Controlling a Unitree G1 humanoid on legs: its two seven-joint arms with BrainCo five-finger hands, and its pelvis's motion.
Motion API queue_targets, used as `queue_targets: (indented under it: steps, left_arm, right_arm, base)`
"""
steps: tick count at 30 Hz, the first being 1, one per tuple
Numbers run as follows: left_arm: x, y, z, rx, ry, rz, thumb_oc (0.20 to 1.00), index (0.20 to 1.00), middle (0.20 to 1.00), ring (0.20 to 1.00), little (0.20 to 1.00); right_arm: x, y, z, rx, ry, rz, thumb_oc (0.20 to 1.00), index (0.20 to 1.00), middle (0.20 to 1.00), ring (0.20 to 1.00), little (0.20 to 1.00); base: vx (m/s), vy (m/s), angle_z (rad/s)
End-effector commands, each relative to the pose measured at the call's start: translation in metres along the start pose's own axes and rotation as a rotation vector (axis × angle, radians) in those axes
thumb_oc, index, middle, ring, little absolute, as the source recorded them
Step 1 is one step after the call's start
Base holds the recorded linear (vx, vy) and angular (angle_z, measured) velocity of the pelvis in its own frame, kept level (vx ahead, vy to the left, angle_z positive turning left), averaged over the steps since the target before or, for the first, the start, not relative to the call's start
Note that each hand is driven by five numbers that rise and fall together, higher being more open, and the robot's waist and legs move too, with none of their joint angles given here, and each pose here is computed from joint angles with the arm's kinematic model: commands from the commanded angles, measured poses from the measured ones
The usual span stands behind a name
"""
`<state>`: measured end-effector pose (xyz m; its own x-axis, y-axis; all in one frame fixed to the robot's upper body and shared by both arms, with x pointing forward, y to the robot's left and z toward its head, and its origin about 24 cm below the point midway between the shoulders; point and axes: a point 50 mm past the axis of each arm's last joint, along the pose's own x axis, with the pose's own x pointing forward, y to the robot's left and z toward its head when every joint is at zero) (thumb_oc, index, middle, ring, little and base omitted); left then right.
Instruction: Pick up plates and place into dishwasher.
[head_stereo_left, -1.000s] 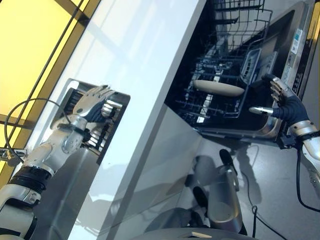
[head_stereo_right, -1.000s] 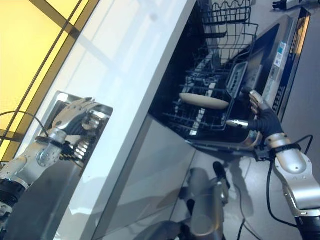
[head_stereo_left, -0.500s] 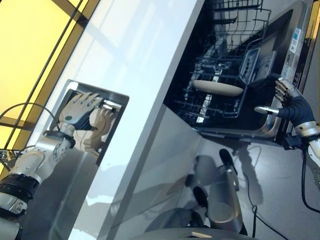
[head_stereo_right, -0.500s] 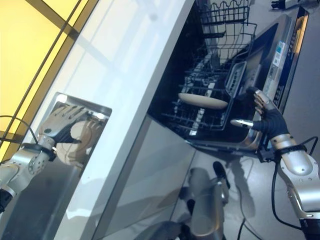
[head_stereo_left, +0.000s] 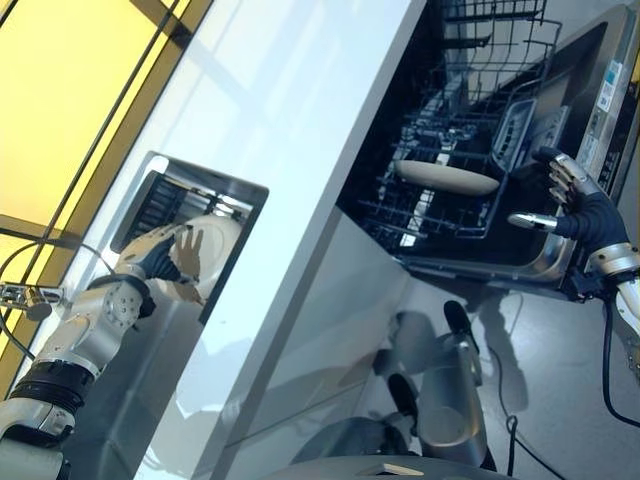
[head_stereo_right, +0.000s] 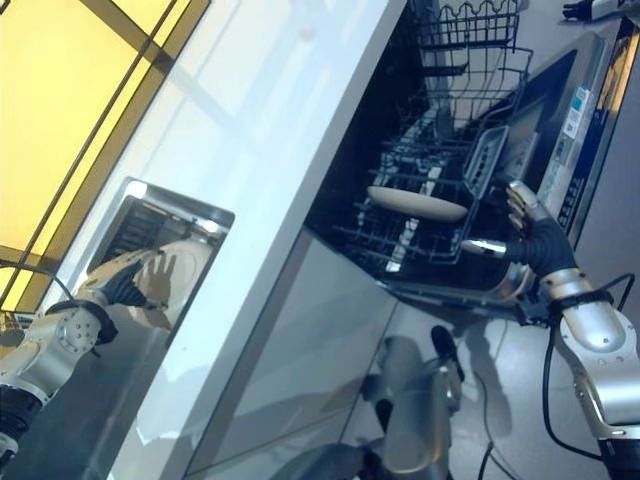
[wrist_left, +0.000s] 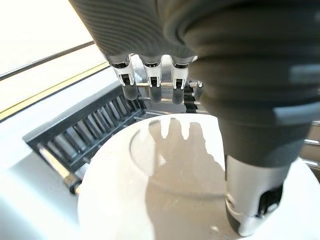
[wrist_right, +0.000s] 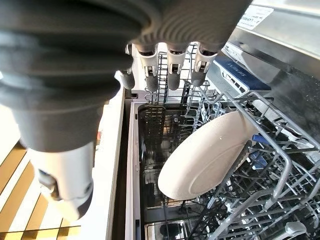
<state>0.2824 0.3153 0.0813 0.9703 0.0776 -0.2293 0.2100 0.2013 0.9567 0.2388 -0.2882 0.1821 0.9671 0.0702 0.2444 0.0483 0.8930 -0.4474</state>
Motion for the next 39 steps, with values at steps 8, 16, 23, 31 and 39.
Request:
queue_targets:
  steps: [8, 16, 23, 31, 39]
  left_arm:
    - [-0.008, -0.014, -0.018, -0.142, 0.056, -0.148, 1.000, 1.000, 1.000, 1.000, 1.000]
    - [-0.006, -0.021, -0.010, -0.333, 0.031, -0.217, 1.000, 1.000, 1.000, 1.000, 1.000]
    - [-0.009, -0.019, -0.008, -0.235, 0.033, -0.231, 1.000, 1.000, 1.000, 1.000, 1.000]
    - [-0.010, -0.022, -0.007, -0.195, 0.024, -0.271, 1.000, 1.000, 1.000, 1.000, 1.000]
    - [-0.008, -0.024, -0.005, -0.030, 0.045, -0.238, 1.000, 1.000, 1.000, 1.000, 1.000]
  right_arm:
    - [-0.007, -0.002, 0.030, -0.052, -0.143, 0.029, 1.000, 1.000, 1.000, 1.000, 1.000]
    - [-0.011, -0.001, 0.024, -0.056, -0.119, 0.034, 1.000, 1.000, 1.000, 1.000, 1.000]
    - [-0.013, -0.005, 0.021, -0.062, -0.096, 0.042, 1.000, 1.000, 1.000, 1.000, 1.000]
    - [-0.012, -0.009, 0.025, -0.075, -0.105, 0.021, 1.000, 1.000, 1.000, 1.000, 1.000]
    - [-0.010, -0.012, 0.027, -0.088, -0.112, 0.022, 1.000, 1.000, 1.000, 1.000, 1.000]
  base:
    - [0.00, 0.000, 0.00]
    - [0.03, 0.008, 0.01]
    - [0.03, 0.016, 0.01]
    - [-0.02, 0.000, -0.01]
    - [0.00, 0.000, 0.00]
